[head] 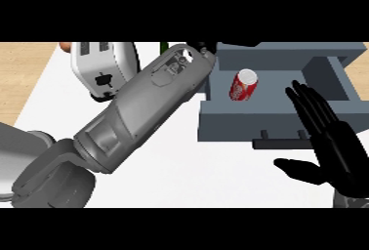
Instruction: Pick up the can, place it into the drawer and close the drawer
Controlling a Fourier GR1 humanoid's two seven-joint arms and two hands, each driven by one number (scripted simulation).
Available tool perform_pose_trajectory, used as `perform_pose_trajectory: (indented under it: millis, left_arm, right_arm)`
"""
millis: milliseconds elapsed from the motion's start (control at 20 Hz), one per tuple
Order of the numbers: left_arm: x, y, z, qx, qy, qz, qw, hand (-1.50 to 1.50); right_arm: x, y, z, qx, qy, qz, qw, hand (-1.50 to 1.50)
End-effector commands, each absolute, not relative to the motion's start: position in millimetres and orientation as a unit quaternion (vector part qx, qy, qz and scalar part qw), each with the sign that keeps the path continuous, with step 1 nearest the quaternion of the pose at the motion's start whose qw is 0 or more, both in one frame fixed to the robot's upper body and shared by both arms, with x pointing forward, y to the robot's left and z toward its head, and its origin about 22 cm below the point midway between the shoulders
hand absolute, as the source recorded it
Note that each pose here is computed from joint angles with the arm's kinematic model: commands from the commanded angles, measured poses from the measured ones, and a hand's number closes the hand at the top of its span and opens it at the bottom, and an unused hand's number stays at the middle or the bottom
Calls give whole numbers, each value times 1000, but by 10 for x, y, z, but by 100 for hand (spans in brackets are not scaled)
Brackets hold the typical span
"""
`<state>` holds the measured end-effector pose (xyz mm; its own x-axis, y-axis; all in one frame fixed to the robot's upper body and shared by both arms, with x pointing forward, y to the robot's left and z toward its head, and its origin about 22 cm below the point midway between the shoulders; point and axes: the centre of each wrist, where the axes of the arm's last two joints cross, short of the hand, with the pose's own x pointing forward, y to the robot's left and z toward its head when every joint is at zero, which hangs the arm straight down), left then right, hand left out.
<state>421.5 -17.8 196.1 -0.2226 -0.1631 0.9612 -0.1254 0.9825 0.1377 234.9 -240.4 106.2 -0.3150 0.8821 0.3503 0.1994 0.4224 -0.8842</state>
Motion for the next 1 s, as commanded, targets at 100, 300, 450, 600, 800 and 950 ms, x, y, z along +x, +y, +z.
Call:
perform_pose_trajectory:
  millis: [100, 300, 450, 600, 800, 950]
  left_arm:
    - [4195, -114, 2046, 97, -780, -9, 618, -150]
    - [4233, 136, 2232, 93, -769, -25, 632, -150]
    - [4176, 326, 2058, 98, -775, -19, 625, -150]
    - [4186, 513, 2250, 95, -776, -14, 624, -150]
    - [4181, 714, 2245, 106, -774, -23, 624, -150]
    - [4116, 680, 2224, 101, -769, -18, 631, -150]
  right_arm:
    - [2743, -2295, 647, -415, -692, 389, 445, -150]
    - [2853, -2221, 369, -427, -687, 371, 456, -150]
    - [2932, -2423, 143, -433, -675, 380, 461, -150]
    - [3093, -2263, 54, -440, -671, 379, 460, -150]
    - [3230, -2460, -64, -463, -653, 381, 462, -150]
    - [3372, -2324, -93, -477, -652, 380, 450, -150]
